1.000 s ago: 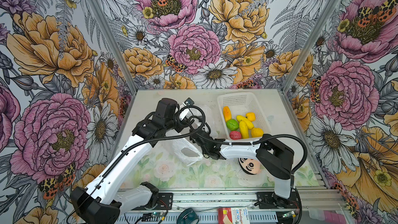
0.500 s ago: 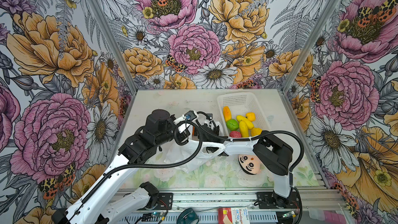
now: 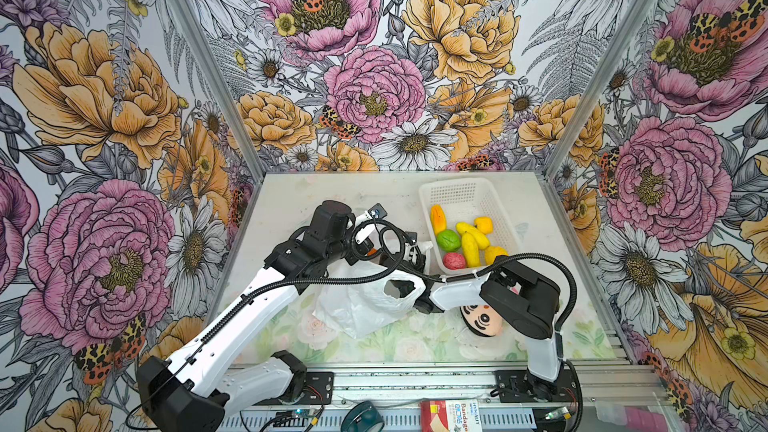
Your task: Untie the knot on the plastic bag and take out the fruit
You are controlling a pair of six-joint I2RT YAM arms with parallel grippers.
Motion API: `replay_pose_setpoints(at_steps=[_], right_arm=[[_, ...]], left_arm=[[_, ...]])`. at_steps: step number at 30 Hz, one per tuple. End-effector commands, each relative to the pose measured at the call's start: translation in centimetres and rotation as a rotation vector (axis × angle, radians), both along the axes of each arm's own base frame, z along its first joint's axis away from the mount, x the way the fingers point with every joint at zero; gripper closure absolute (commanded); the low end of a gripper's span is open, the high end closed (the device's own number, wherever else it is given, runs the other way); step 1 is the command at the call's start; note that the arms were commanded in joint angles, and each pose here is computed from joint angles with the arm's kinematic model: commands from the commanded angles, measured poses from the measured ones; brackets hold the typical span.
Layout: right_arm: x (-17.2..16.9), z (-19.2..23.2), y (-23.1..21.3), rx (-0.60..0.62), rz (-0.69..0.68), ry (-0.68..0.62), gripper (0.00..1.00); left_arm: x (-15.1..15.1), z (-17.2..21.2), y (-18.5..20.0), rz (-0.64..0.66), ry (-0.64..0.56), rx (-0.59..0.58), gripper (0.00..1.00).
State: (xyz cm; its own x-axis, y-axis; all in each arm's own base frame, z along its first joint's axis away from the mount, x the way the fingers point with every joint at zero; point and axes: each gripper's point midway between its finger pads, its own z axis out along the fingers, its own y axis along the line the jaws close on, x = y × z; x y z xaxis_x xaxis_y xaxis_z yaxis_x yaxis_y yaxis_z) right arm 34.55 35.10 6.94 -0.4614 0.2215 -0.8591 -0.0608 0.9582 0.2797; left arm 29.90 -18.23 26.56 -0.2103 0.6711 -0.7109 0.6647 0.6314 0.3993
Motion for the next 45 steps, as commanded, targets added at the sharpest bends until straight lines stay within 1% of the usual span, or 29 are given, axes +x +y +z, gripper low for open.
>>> replay_pose_setpoints(at_steps=[1, 5, 8, 11, 14, 17, 19, 23, 28, 30, 33, 39, 45], right_arm=[[-1.6, 1.2, 1.7, 0.058, -0.061, -0.032, 0.09], [-4.2, 2.1, 4.0, 0.099, -0.043, -0.044, 0.1], [-5.3, 2.6, 5.7, 0.118, -0.015, -0.046, 0.1], [-5.6, 2.4, 7.1, 0.085, 0.011, -0.045, 0.09], [-5.0, 1.8, 7.4, 0.036, 0.009, -0.041, 0.07], [-4.2, 0.4, 7.7, 0.011, 0.014, -0.006, 0.06], [-4.2, -0.7, 9.0, -0.012, 0.038, 0.02, 0.06], [-5.4, -2.1, 12.9, -0.059, 0.13, 0.04, 0.09], [-7.5, -1.3, 16.1, -0.057, 0.248, -0.02, 0.09], [-7.3, -0.9, 15.4, -0.077, 0.229, -0.037, 0.08], [-6.0, 0.0, 13.1, -0.103, 0.172, -0.059, 0.06], [-3.1, 1.9, 9.5, -0.214, 0.107, -0.114, 0.05], [-1.2, 1.8, 7.9, -0.3, 0.064, -0.135, 0.12]], left_arm=[[0.7, 2.2, 1.2, 0.073, -0.056, -0.024, 1.0], [2.1, 1.8, 1.7, 0.13, -0.049, 0.012, 1.0], [3.3, 2.0, 1.1, 0.14, -0.031, 0.027, 1.0], [4.1, 2.4, 0.4, 0.137, -0.019, 0.02, 1.0], [3.7, 1.8, -0.5, 0.1, 0.003, 0.01, 1.0], [3.1, 0.5, -1.0, 0.079, 0.006, 0.062, 1.0], [2.7, -0.1, -1.5, 0.058, 0.004, 0.093, 1.0], [2.0, 0.5, -2.2, 0.031, -0.013, 0.086, 1.0], [1.4, 1.1, -2.3, 0.006, -0.041, 0.055, 1.0], [1.2, 0.7, -2.2, -0.001, -0.042, 0.059, 1.0], [1.3, 0.2, -2.0, 0.004, -0.038, 0.078, 1.0], [1.1, 0.0, -2.1, -0.008, -0.034, 0.083, 1.0], [0.7, 0.2, -2.3, -0.036, -0.035, 0.068, 1.0]])
